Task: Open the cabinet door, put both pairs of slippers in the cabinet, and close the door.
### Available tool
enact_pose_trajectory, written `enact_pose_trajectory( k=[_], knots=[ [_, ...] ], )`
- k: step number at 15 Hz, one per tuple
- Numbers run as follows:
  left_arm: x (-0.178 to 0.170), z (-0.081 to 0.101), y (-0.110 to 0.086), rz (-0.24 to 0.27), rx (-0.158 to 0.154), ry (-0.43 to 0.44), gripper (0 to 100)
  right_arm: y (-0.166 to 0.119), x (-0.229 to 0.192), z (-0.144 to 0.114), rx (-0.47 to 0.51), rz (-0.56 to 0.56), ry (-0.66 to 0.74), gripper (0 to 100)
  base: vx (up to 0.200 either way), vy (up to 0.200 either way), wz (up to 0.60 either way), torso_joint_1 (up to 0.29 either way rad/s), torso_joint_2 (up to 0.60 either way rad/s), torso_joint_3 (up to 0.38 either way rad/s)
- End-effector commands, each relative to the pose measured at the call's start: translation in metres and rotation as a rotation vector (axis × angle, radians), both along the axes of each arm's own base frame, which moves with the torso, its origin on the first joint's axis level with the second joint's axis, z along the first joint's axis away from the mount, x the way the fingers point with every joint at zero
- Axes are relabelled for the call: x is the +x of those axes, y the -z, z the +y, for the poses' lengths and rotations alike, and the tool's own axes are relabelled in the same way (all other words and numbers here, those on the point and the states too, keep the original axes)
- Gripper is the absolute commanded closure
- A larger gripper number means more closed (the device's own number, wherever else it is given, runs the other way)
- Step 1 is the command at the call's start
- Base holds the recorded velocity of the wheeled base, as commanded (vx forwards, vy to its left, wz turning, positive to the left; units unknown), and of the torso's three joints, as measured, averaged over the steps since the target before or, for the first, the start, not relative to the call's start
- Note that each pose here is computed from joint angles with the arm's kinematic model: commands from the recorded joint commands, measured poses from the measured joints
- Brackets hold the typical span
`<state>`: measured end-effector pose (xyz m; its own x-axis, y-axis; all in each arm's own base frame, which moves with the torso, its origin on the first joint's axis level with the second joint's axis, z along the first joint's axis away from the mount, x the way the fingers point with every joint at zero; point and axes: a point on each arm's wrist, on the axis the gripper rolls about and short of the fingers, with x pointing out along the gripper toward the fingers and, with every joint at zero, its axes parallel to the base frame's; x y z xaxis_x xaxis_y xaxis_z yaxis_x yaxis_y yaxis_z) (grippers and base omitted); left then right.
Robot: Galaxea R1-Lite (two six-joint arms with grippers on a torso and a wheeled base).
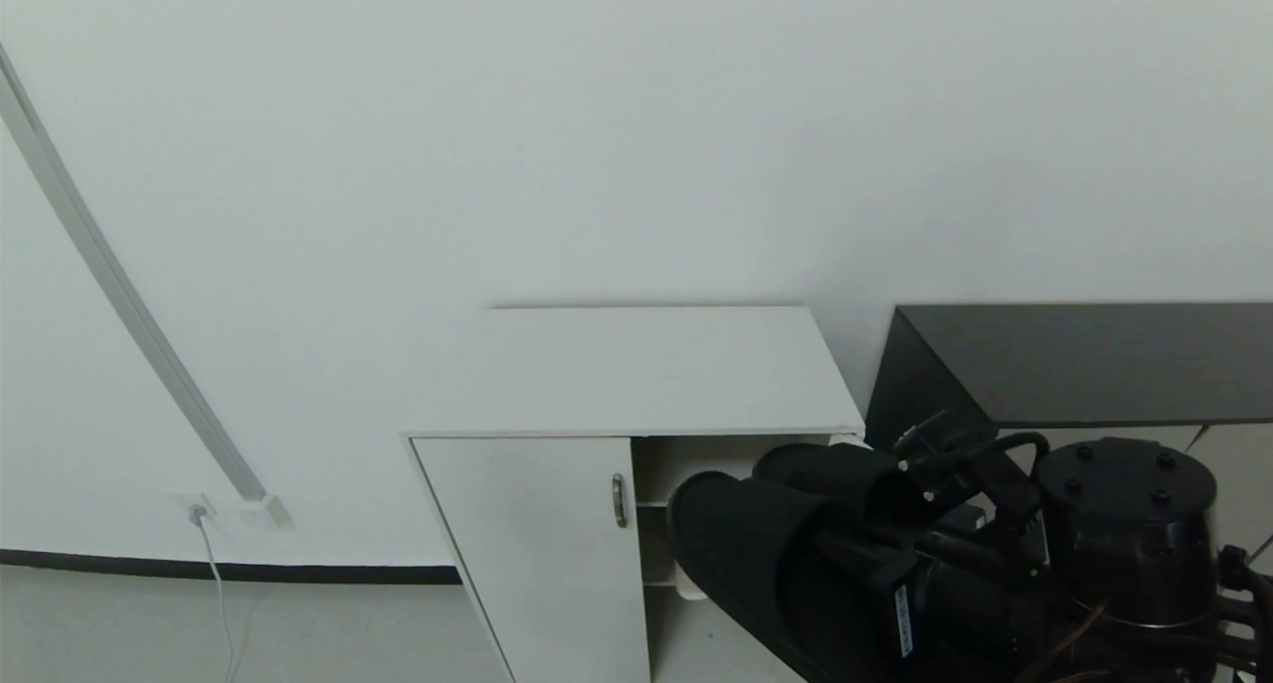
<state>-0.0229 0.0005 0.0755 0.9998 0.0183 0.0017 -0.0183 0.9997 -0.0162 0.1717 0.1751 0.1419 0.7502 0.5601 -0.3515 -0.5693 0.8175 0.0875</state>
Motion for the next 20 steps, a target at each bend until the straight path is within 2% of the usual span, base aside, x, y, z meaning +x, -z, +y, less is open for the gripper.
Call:
enact_pose_trajectory(
  k=[1, 10, 20],
  knots=[
    [0.0001, 0.0, -0.0001, 0.0, -0.001, -0.002, 100, 0.0014, 0.0004, 0.0, -0.004, 0.004, 0.002, 100, 0.0, 0.0, 0.0, 0.0, 0.0, 0.0],
    [0.0001, 0.0, -0.0001, 0.0, -0.001, -0.002, 100, 0.004, -0.0019, -0.0002, -0.012, 0.011, -0.004, 100, 0.0, 0.0, 0.0, 0.0, 0.0, 0.0],
    [0.0001, 0.0, 0.0, 0.002, -0.001, -0.002, 100, 0.0074, -0.0015, 0.0007, -0.023, 0.02, -0.006, 100, 0.0, 0.0, 0.0, -0.149, 0.34, 0.192]
  ],
)
